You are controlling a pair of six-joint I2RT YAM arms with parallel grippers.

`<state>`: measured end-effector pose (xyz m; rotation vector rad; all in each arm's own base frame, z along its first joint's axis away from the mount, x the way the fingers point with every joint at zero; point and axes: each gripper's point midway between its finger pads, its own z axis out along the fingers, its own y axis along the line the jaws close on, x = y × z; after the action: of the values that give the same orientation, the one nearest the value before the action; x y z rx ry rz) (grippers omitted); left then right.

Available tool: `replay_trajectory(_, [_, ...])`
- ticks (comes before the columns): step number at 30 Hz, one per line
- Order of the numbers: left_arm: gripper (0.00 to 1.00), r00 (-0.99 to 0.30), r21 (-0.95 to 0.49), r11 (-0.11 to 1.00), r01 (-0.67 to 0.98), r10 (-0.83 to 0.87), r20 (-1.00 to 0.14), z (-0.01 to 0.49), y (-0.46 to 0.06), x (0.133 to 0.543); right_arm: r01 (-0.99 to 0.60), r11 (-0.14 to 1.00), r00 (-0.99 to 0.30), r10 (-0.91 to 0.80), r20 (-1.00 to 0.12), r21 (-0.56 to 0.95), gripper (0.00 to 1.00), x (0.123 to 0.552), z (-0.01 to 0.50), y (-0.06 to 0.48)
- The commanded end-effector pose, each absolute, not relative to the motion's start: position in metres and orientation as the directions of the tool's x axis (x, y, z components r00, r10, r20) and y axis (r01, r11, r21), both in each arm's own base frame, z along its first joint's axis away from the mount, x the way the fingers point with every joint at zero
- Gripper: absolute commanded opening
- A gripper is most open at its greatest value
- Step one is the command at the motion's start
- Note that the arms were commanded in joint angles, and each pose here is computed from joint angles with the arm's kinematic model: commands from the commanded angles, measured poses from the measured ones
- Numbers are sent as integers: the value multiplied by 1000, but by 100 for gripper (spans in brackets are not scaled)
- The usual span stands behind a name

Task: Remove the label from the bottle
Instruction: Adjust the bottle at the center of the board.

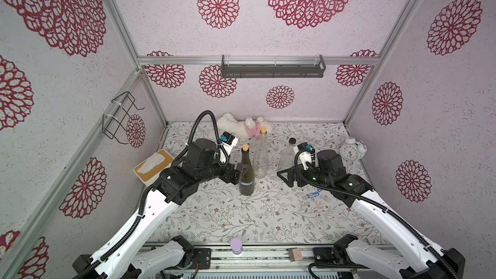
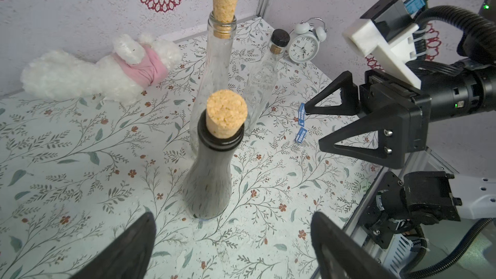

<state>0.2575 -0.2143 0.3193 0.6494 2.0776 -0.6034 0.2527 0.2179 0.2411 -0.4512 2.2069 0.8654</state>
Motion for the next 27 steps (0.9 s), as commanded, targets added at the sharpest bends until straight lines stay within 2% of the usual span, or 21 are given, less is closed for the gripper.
replay_trajectory(1, [84, -440, -169, 688, 705, 239, -865, 326, -223, 262, -511, 719, -703, -34, -710, 472, 97, 259, 238, 217])
replay_trajectory(5, [79, -441, -174, 681, 711, 240, -865, 322, -222, 271, -509, 715, -701, -21, -713, 479, 97, 263, 239, 218])
replay_trajectory(16, [78, -438, -186, 649, 738, 251, -863, 311, -235, 291, -492, 728, -707, -15, -707, 477, 97, 272, 230, 218])
replay_trajectory(23, [67, -445, -196, 645, 738, 248, -860, 307, -242, 301, -498, 731, -706, -29, -707, 467, 97, 278, 225, 219])
replay_trajectory(27, [64, -453, -203, 643, 739, 250, -856, 302, -246, 306, -506, 724, -706, -35, -707, 469, 97, 279, 224, 221])
